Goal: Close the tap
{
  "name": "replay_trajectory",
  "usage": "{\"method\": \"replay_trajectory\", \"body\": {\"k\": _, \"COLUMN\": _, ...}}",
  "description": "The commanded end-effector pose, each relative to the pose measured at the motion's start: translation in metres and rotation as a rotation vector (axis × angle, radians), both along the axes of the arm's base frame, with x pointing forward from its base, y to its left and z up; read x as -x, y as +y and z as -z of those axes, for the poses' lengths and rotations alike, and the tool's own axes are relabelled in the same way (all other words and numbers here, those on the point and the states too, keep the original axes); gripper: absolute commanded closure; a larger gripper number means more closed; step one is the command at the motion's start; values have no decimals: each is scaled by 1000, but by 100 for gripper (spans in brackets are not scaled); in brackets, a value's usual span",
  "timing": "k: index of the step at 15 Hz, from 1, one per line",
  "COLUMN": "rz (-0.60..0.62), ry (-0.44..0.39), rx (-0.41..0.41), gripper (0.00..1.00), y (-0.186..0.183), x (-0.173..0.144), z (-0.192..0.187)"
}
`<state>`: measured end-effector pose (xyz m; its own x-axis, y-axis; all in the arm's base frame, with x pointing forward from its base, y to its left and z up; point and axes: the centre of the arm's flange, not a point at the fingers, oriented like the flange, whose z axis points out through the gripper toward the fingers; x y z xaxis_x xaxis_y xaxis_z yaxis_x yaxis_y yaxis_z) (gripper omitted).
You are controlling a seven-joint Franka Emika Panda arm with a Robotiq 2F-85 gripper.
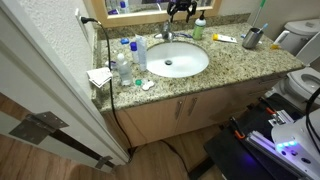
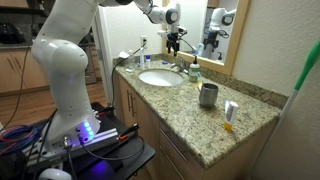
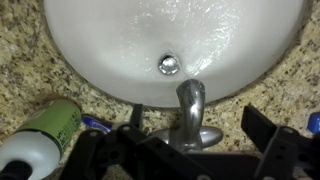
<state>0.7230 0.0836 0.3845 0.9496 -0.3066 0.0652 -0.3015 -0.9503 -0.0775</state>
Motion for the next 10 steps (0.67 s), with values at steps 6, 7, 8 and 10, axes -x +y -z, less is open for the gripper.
{"method": "replay_trajectory", "body": {"k": 6, "rz": 27, "ry": 21, "rx": 18, "gripper": 0, "y": -2, "x": -30, "z": 25}}
{"method": "replay_trajectory", "body": {"k": 7, "rz": 26, "ry": 7, "rx": 17, "gripper": 0, "y": -1, "x": -35, "z": 30}}
{"method": "replay_trajectory", "body": {"k": 8, "rz": 21, "ry": -4, "rx": 8, "gripper": 0, "y": 2, "x": -40, "z": 35}}
{"method": "replay_trajectory", "body": {"k": 10, "rz": 19, "ry": -23, "rx": 5, "gripper": 0, "y": 6, "x": -50, "z": 41}}
